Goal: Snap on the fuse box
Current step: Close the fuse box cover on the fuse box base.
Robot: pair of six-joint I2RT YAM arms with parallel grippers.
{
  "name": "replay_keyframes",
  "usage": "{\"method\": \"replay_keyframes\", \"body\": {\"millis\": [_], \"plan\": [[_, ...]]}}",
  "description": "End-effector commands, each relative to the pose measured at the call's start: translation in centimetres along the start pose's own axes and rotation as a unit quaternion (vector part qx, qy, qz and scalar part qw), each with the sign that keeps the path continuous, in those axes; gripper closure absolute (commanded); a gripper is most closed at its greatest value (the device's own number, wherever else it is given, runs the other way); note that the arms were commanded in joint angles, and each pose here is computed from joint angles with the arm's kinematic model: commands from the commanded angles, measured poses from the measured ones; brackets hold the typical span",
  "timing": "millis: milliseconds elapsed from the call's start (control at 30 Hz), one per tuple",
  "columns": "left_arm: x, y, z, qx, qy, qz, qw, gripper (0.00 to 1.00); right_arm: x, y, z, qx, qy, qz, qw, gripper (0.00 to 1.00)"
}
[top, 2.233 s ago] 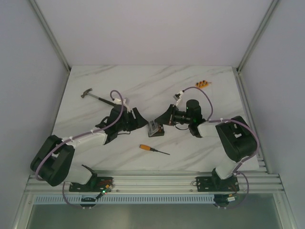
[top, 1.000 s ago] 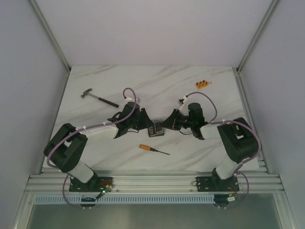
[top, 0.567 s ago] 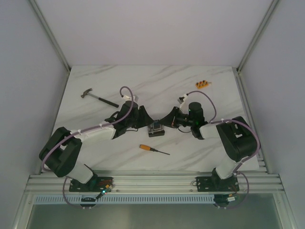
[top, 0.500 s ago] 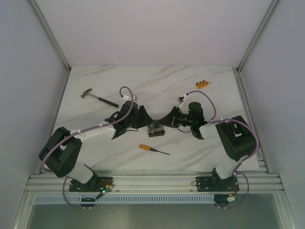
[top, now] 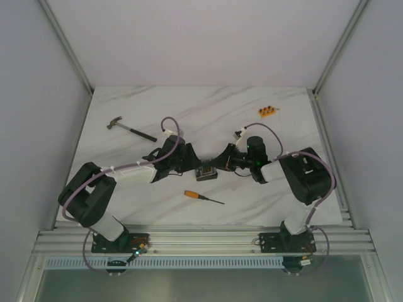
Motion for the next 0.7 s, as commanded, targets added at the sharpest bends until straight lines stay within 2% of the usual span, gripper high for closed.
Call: {"method": "replay_keyframes", "body": {"millis": [0, 367, 667], "plan": [[0.4, -0.3, -0.1, 0.005, 0.011, -0.002, 1.000, 0.42, 0.3, 0.2, 0.7, -0.022, 0.002, 0.011, 1.000, 0.94], [0.9, -0.1, -0.8, 0.002, 0.026, -0.001, 1.000, 0.48, 0.0, -0.8, 1.4, -0.055, -0.009, -0.049, 0.997, 0.57], [0.5, -0.1, -0.8, -0.004, 0.023, 0.000, 1.000, 0.48, -0.9, 0.2, 2.7, -0.117, -0.025, -0.108, 0.987, 0.49]]}}
Point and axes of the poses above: each gripper's point midway between its finger pads, its own x axis out along the fingers, its own y axis along the line the jaws close on, z = x × y, the point moved 4 cm from there along -x, back along the fingers, and after that the axes turned 14 degrees about x, right-handed, at the moved point
